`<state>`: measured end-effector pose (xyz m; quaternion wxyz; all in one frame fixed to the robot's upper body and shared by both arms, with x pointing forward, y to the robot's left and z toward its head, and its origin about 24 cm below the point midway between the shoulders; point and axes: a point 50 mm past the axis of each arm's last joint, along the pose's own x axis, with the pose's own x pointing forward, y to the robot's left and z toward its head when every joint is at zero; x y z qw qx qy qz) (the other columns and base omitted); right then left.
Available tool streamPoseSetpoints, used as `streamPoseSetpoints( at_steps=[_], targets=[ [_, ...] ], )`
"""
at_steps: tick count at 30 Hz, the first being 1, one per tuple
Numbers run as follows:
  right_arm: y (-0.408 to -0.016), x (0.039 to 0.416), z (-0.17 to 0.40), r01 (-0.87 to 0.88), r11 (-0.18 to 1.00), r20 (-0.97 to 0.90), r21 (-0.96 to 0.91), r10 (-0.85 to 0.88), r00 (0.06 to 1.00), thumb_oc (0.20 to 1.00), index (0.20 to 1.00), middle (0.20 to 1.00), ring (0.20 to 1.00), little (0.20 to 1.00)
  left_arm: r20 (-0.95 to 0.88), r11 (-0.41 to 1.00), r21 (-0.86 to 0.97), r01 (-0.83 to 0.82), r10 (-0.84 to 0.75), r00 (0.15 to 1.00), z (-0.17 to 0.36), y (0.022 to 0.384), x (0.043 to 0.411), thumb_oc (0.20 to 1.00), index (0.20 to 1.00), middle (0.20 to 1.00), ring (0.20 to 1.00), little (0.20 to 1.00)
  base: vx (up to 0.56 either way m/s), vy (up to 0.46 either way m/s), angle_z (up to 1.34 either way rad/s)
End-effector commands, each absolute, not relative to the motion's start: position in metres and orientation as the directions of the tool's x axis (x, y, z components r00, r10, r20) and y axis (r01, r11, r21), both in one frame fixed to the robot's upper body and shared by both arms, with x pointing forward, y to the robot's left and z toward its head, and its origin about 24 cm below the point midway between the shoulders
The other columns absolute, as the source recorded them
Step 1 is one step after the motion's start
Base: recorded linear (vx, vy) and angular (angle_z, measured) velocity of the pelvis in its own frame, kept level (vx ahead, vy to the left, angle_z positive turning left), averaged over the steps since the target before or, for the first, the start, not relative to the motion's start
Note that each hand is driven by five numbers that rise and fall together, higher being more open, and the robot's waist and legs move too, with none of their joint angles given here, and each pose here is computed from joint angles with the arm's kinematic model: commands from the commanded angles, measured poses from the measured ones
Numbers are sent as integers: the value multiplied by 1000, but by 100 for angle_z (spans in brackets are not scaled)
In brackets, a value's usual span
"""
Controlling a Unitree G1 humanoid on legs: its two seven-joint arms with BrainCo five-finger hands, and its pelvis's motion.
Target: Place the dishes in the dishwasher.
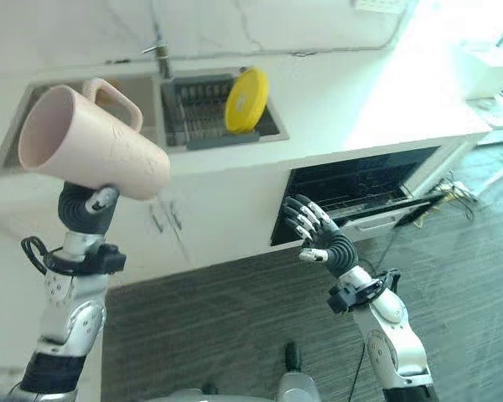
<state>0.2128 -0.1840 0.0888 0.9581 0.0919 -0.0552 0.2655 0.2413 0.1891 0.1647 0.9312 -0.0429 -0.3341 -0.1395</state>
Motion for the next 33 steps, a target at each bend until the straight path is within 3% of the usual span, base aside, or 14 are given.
streamPoseSetpoints(
  at_steps=[1, 7, 21, 29, 33],
  targets=[
    [-186, 219, 120, -564, 820, 255, 97, 528, 810, 1000, 1000, 1000, 1000, 1000, 762, 959, 100, 266, -245, 599, 197, 185, 221, 200, 200, 200, 200, 200, 93, -610, 19],
    [-196, 232, 130, -499, 864, 252, 65, 470, 846, 1000, 1000, 1000, 1000, 1000, 790, 950, 83, 302, -248, 561, 197, 175, 222, 200, 200, 200, 200, 200, -66, -458, 46],
    [-184, 233, 122, -464, 882, 272, 85, 428, 862, 1000, 1000, 1000, 1000, 1000, 782, 955, 113, 273, -255, 569, 198, 177, 224, 200, 200, 200, 200, 200, -48, 81, -3],
    [-188, 227, 135, -449, 891, 339, 73, 401, 851, 1000, 1000, 1000, 1000, 1000, 796, 946, 170, 275, -297, 527, 203, 173, 214, 200, 200, 200, 200, 200, -30, 56, -3],
    [-183, 227, 144, -489, 870, 397, 64, 428, 812, 1000, 1000, 1000, 1000, 1000, 811, 930, 244, 274, -351, 468, 213, 158, 218, 200, 200, 200, 200, 200, -224, -198, -3]
  ],
)
